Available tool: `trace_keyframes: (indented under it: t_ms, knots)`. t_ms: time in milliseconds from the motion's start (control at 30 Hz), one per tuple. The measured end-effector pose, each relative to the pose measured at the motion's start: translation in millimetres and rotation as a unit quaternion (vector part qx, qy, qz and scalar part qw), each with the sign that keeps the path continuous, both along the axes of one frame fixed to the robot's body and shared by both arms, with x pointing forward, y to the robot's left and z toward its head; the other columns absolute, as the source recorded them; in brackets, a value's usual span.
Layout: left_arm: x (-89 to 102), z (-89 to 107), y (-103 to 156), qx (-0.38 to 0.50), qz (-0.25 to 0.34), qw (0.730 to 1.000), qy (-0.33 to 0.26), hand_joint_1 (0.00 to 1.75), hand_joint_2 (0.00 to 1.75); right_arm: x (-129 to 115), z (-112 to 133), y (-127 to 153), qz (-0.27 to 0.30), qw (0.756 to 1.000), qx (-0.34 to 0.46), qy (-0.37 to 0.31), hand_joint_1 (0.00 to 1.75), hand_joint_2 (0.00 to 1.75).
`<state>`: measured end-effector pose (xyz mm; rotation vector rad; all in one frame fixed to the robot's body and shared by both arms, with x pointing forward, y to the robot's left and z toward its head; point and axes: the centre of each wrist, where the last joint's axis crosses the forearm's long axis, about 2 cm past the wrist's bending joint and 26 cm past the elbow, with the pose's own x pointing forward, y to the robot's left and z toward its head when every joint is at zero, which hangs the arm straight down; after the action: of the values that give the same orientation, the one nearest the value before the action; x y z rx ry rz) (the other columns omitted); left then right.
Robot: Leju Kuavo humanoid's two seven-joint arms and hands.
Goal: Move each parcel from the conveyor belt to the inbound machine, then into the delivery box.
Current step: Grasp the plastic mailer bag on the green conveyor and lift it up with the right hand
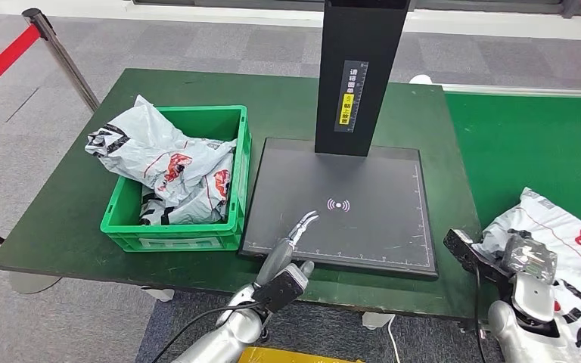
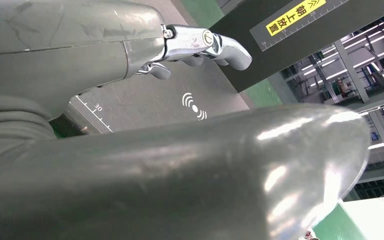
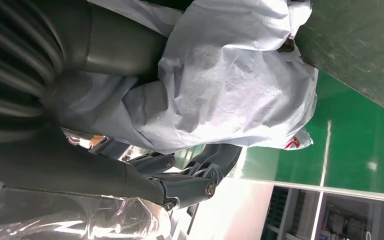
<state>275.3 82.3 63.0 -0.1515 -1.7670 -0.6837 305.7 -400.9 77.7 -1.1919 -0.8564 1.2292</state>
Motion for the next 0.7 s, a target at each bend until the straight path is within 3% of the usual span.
trace_keyframes:
  t_ms: [433,700]
  knots:
    - [-1.9,-0.8,0.2,0.002,0.001,1.000,0.003,0.00,0.00,-13.1,6.9,4.9,0.007,0.999,0.007,-0.048,1.75,1.75]
    - [-4.8,-2.9,1.8,0.005,0.004,1.000,0.003,0.00,0.00,-18.9,23.6,16.3,0.017,0.994,0.014,-0.104,1.75,1.75]
